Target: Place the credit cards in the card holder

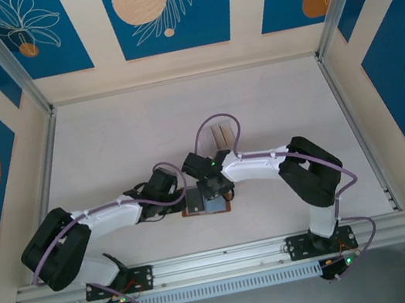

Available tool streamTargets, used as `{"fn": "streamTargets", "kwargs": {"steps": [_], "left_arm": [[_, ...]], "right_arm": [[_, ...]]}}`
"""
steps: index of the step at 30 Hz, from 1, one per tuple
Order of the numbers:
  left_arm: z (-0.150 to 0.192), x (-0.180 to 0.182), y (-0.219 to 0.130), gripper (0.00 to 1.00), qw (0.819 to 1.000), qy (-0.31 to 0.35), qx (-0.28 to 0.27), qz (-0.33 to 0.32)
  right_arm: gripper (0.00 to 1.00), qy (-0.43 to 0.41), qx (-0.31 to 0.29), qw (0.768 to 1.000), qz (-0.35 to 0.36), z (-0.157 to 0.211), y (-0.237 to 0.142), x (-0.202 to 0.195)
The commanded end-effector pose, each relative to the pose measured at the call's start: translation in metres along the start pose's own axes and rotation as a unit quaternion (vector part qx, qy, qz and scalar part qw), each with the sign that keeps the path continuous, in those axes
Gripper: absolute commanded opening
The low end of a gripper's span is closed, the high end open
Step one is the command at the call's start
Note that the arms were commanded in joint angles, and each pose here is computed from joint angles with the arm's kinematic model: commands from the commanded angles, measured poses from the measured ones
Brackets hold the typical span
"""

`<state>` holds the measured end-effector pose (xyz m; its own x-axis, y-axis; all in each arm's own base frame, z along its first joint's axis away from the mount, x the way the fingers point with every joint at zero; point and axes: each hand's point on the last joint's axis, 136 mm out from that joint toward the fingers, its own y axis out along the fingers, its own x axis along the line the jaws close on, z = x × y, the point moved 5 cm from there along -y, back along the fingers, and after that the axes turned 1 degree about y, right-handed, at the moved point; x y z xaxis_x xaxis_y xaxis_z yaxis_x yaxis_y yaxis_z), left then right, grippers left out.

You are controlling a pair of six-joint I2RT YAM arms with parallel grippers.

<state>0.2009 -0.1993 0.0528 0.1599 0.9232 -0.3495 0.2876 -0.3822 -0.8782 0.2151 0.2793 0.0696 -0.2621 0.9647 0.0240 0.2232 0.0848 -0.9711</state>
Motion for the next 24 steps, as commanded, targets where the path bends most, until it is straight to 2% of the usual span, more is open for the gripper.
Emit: {"fn": "streamTargets", "kwargs": {"steps": [1, 6, 10, 14, 19, 24], "left_arm": [[0.037, 0.031, 0.024, 0.14, 0.996, 0.002, 0.06, -0.062], [0.037, 0.031, 0.023, 0.14, 0.996, 0.003, 0.06, -0.063], [0.036, 0.03, 0.023, 0.14, 0.996, 0.004, 0.06, -0.06], [0.036, 0.028, 0.022, 0.14, 0.997, 0.004, 0.057, -0.053], [0.034, 0.023, 0.022, 0.14, 0.998, 0.008, 0.053, -0.045], [0.037, 0.022, 0.024, 0.14, 0.998, 0.006, 0.055, -0.043]], "right_arm": [[0.23, 0.002, 0.047, 0.998, 0.044, 0.024, 0.021, -0.009], [0.1, 0.005, 0.031, 0.998, 0.046, 0.019, 0.012, -0.01], [0.08, -0.003, 0.013, 0.999, 0.045, 0.009, -0.002, -0.009], [0.07, -0.01, 0.01, 1.0, 0.014, -0.002, -0.016, 0.003], [0.13, -0.01, 0.019, 0.999, -0.035, -0.015, -0.025, 0.026], [0.24, 0.005, 0.039, 0.995, -0.089, -0.02, -0.027, 0.048]]}}
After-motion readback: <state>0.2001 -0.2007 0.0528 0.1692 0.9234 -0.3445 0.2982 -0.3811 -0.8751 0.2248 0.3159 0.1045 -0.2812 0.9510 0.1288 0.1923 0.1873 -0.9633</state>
